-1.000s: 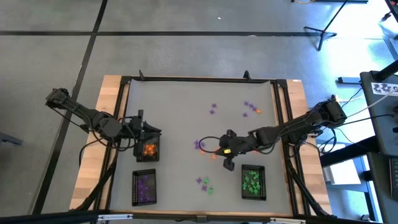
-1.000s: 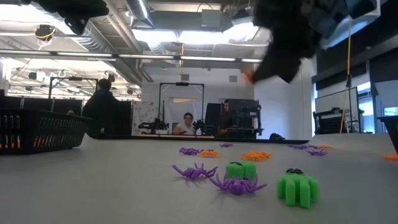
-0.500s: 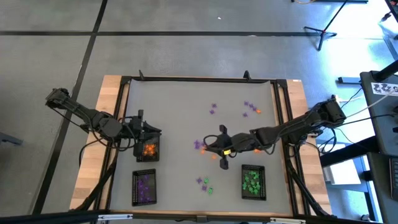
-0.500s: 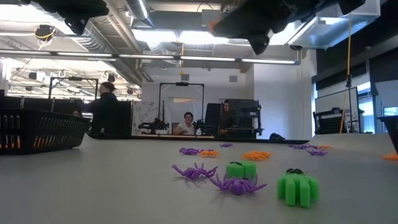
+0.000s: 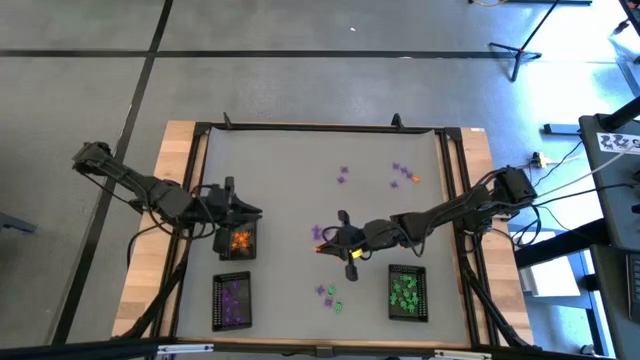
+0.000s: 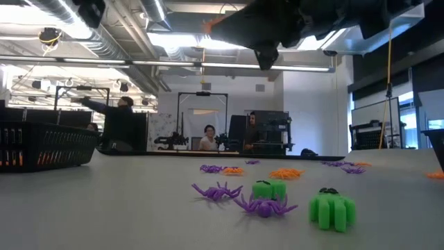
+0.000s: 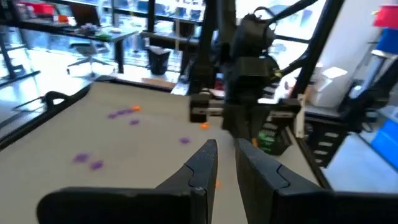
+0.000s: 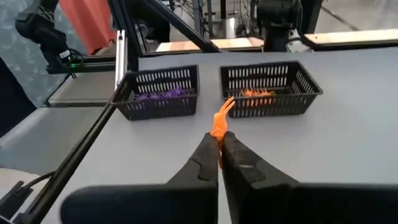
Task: Sort Halloween decoration
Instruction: Put the orange spider toy into the top black basket
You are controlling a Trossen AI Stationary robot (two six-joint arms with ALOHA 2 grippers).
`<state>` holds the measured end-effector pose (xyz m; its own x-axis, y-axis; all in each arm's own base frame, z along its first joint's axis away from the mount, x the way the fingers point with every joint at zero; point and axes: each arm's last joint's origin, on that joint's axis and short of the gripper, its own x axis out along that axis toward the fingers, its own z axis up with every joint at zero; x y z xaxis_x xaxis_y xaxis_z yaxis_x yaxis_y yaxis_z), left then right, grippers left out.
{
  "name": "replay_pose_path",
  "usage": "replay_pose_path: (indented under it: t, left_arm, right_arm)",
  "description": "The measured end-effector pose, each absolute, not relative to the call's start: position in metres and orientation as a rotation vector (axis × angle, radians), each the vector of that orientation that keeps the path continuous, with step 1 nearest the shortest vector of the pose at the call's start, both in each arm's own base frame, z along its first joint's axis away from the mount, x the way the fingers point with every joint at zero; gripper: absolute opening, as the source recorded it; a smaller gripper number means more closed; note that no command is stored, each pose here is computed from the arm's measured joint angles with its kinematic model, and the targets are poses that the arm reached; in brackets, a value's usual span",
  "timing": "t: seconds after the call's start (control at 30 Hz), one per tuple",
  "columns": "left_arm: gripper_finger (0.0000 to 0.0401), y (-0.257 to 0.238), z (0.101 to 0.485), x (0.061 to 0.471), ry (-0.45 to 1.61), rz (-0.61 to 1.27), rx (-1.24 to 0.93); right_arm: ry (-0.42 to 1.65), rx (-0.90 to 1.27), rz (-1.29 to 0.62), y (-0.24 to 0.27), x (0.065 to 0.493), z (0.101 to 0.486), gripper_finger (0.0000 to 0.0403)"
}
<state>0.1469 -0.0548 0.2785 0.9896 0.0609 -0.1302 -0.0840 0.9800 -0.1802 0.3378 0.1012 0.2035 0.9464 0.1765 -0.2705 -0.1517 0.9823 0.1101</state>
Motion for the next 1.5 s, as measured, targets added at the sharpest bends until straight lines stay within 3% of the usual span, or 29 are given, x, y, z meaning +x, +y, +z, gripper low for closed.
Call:
replay_pose_path:
  t: [0.27, 0.67, 1.07, 1.5]
  left_arm:
    - [0.0052, -0.069, 0.254, 0.186, 0.228, 0.013, -0.177]
    - [0.0052, -0.075, 0.223, 0.238, 0.171, 0.072, -0.237]
    - [0.0052, -0.076, 0.207, 0.257, 0.168, -0.043, -0.292]
    - [0.0052, -0.080, 0.202, 0.277, 0.156, -0.037, -0.288]
  right_arm:
    - [0.196, 0.084, 0.171, 0.095, 0.343, 0.209, 0.0002]
    - [0.203, 0.116, 0.153, 0.087, 0.345, 0.209, 0.0003]
    - [0.203, 0.116, 0.145, 0.087, 0.345, 0.209, 0.0003]
    - [0.212, 0.117, 0.141, 0.085, 0.345, 0.208, 0.0003]
